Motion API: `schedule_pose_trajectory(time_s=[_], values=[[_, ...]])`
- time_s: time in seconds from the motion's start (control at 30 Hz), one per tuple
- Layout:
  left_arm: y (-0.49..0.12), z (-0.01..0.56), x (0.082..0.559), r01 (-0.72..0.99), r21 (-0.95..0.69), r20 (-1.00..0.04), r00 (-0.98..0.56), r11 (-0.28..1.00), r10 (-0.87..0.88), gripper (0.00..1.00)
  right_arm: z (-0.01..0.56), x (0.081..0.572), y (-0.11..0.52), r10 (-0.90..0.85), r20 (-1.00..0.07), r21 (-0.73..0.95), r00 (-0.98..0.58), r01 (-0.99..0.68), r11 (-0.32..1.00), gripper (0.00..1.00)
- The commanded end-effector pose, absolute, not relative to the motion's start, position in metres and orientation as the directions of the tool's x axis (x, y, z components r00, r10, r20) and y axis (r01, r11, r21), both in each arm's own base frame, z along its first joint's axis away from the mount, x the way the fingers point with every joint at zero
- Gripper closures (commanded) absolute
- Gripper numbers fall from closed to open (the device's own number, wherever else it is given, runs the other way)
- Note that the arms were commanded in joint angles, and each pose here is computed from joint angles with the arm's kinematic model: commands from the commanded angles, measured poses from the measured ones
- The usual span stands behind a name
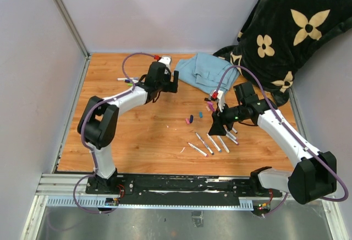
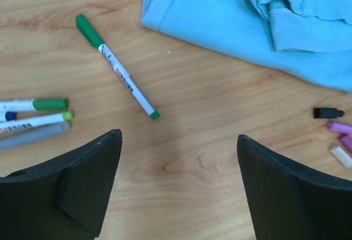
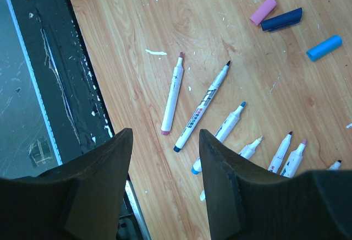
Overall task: Open the pen caps
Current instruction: Move the pen to the center of the board.
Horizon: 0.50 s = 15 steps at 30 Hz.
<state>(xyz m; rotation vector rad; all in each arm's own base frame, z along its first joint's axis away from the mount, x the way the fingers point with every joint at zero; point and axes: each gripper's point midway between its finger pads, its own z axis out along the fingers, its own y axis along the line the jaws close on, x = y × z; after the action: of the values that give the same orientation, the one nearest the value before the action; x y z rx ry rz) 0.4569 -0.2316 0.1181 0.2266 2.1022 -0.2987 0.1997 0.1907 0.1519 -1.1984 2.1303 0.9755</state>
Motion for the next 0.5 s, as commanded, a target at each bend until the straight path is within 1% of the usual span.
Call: schedule_pose_trajectory(time_s=[0.0,0.07,0.17,0.2,0.3,0.47], values=[[-0.223,0.102,0.477,0.26,-0.062,-0.814,-0.572,0.964,0.101,0.16,0.162,0.205,0.188,-0.505,-0.734,0.302,-0.454,-0.884,0.356,0.47],[-0.217,0.093,0.489,0.221,-0.055,-0.797,-0.598,0.974,0.091,0.27,0.163,0.206,0.188,-0.503,-0.736,0.3,-0.452,-0.885,0.356,0.47],[-0.21,0.084,0.507,0.157,-0.044,-0.774,-0.63,0.987,0.065,0.5,0.162,0.205,0.188,-0.503,-0.736,0.303,-0.453,-0.885,0.355,0.47],[-0.208,0.08,0.511,0.135,-0.034,-0.762,-0.645,0.99,0.061,0.53,0.162,0.205,0.188,-0.503,-0.736,0.303,-0.454,-0.885,0.355,0.47],[-0.209,0.077,0.523,0.11,-0.021,-0.746,-0.664,0.994,0.058,0.53,0.162,0.206,0.188,-0.504,-0.736,0.3,-0.452,-0.885,0.355,0.47],[-0.208,0.059,0.53,0.098,0.013,-0.714,-0.696,0.995,0.078,0.53,0.163,0.205,0.187,-0.503,-0.737,0.299,-0.451,-0.885,0.356,0.47]])
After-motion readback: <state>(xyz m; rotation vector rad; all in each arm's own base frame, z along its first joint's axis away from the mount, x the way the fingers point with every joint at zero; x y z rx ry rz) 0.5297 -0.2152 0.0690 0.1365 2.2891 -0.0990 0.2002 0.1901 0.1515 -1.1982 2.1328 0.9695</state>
